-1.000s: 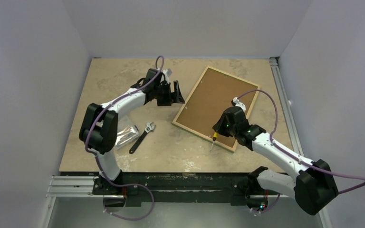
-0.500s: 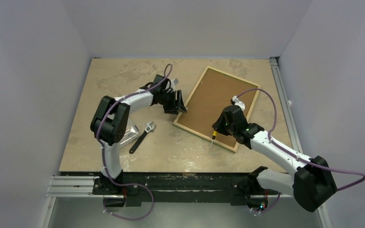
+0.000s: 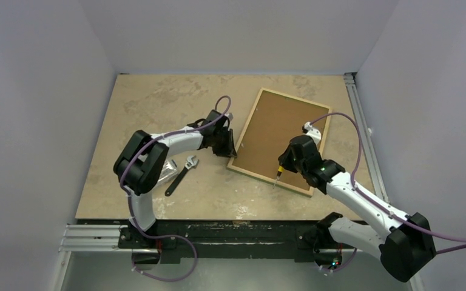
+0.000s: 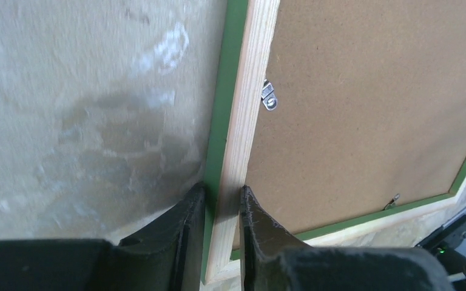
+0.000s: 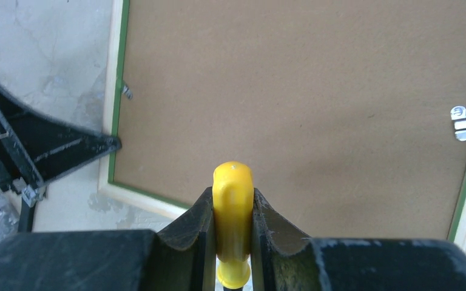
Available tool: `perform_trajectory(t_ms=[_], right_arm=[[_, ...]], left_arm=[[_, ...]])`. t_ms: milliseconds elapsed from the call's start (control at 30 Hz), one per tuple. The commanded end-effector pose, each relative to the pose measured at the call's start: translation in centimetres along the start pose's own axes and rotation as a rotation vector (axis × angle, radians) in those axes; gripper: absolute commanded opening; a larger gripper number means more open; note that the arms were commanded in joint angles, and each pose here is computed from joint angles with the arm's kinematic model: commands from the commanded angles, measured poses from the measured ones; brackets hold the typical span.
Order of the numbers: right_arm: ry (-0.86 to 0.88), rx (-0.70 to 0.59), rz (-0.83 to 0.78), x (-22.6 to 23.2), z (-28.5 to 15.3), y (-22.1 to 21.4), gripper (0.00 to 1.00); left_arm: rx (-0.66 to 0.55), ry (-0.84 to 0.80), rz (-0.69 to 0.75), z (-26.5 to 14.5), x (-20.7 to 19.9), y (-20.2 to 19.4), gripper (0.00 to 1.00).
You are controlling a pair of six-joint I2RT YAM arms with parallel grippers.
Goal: Take the photo out of the frame
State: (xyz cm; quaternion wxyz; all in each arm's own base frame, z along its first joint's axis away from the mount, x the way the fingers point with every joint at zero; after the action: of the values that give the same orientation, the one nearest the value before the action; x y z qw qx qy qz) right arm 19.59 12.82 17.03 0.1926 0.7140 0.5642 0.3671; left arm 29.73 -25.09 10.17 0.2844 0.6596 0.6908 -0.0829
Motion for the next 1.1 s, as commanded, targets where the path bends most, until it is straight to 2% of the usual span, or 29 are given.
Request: perform_trajectory(t_ms=[0, 200, 300, 467, 533, 633, 733, 767, 867, 900, 967, 1067], right_arm=[[-0.059, -0.071, -0.005, -0.4, -1.2, 1.4, 0.00], [-0.155, -0.079, -0.036, -1.7, -1.8, 1.3, 0.00], [-0.208, -0.087, -0.062, -2.4, -2.0, 1.2, 0.00], [-0.258, -0.087, -0.068, -3.1, -1.9, 0.9, 0.00], [-0.287, -0.090, -0.067, -3.2, -2.0, 1.1, 0.00], [-0.349, -0.091, -0.084, -3.4, -2.1, 1.6, 0.00], [-0.428, -0.085, -0.115, -3.7, -2.3, 2.4, 0.00], [-0.444, -0.083, -0.125, -3.8, -2.5, 2.6, 0.00], [-0.469, -0.094, -0.139, -4.1, -3.0, 3.2, 0.00], [-0.476, -0.101, -0.140, -4.3, -3.1, 3.4, 0.00], [-0.502, -0.115, -0.138, -5.0, -3.3, 3.7, 0.00], [-0.565, -0.118, -0.113, -6.8, -3.3, 4.4, 0.00]], left_arm=[[0.087, 0.042, -0.182, -0.1, 1.7, -5.3, 0.00], [0.066, -0.032, -0.381, 0.3, 3.2, -10.3, 0.00], [0.052, -0.006, -0.481, 0.2, 4.2, -13.6, 0.00], [0.020, -0.044, -0.633, -0.1, 2.0, -16.4, 0.00], [-0.028, -0.057, -0.680, -0.7, 0.7, -16.8, 0.00], [-0.090, -0.059, -0.666, -2.3, -2.2, -17.1, 0.00], [-0.140, -0.020, -0.512, -4.5, -4.2, -16.7, 0.02], [-0.157, 0.013, -0.451, -5.3, -4.2, -16.4, 0.11], [-0.250, 0.089, -0.291, -7.1, -3.6, -15.0, 0.52], [-0.271, 0.099, -0.240, -7.5, -3.4, -14.4, 0.60], [-0.287, 0.099, -0.166, -8.1, -3.2, -12.9, 0.70], [-0.249, 0.015, -0.095, -8.0, -4.1, -9.9, 0.74]])
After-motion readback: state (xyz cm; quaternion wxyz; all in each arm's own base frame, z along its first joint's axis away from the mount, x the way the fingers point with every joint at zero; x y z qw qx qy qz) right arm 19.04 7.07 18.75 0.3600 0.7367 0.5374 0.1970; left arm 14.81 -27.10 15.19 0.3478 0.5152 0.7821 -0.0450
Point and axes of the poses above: each gripper's point midway between its finger pads, its own z axis out along the fingers, its own x axis along the line the jaws close on, y = z × x, the point moved 9 cm from there along -z, back along the fingers, and after that the axes turned 8 degrees about -z, right-handed, at the moved point
